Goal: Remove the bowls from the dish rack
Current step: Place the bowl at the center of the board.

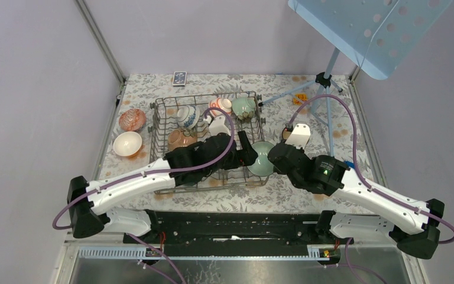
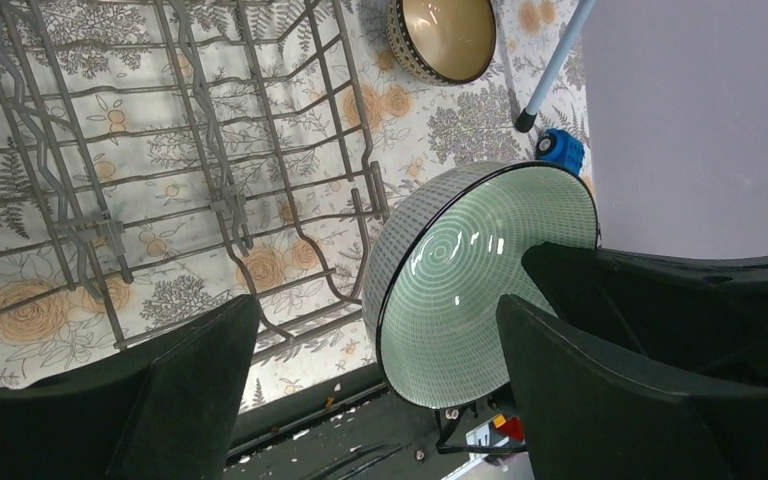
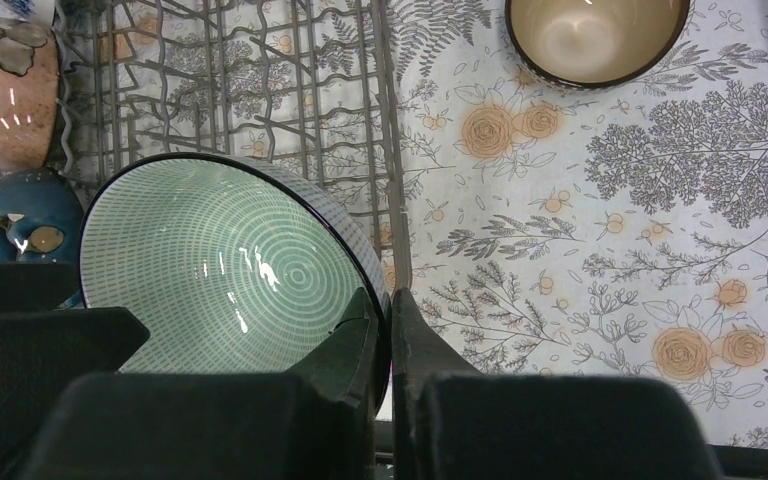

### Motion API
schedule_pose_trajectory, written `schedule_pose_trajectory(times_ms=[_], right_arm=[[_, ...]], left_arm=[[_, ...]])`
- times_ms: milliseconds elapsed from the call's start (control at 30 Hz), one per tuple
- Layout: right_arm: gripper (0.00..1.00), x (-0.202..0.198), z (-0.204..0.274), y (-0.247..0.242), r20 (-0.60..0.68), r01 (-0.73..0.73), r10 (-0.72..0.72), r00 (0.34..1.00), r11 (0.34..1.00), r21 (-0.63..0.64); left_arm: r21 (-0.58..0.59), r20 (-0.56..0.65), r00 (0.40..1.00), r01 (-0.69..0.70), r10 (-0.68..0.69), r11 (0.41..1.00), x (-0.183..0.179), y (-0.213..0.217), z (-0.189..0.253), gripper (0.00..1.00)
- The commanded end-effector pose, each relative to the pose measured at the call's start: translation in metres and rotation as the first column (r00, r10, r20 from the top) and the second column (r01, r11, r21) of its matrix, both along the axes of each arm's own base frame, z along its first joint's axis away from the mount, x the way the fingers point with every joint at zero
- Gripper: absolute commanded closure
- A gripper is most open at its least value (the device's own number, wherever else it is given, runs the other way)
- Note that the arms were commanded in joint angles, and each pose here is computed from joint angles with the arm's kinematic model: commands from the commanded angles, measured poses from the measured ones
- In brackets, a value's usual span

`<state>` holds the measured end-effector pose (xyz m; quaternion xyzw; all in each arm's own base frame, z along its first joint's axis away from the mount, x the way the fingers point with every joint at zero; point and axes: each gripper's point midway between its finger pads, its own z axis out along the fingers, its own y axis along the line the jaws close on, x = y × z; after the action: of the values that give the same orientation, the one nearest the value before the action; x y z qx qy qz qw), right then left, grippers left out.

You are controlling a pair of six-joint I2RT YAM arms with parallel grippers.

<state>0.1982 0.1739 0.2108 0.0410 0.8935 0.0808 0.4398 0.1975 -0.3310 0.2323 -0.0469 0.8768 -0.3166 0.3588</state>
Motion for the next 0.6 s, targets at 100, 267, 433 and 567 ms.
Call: schedule_pose_trajectory(times_ms=[100, 267, 433, 567], right_arm=[[1.0, 0.011, 0.022, 0.007, 0.063, 0.064, -0.073, 0.995, 0.99, 0.125], [1.0, 0.011, 0.023, 0.014, 0.051, 0.059, -0.068, 0.996, 0.985, 0.16], [1.0, 0.012, 0.025, 0.018, 0.05, 0.055, -0.065, 0.997, 0.984, 0.168], [1.0, 0.012, 0.025, 0.021, 0.043, 0.054, -0.062, 0.997, 0.984, 0.172]], left_arm=[[-0.032, -0.004, 1.0, -0.006, 0.006, 0.999, 0.002, -0.004, 0.014, 0.26], [-0.004, -0.005, 1.0, -0.016, 0.016, 1.0, 0.005, -0.003, 0.009, 0.49], [0.026, -0.004, 0.999, -0.034, 0.034, 0.999, 0.008, -0.002, 0.003, 0.58], [0.04, 0.001, 0.999, -0.036, 0.036, 0.999, 0.01, -0.003, 0.0, 0.67]])
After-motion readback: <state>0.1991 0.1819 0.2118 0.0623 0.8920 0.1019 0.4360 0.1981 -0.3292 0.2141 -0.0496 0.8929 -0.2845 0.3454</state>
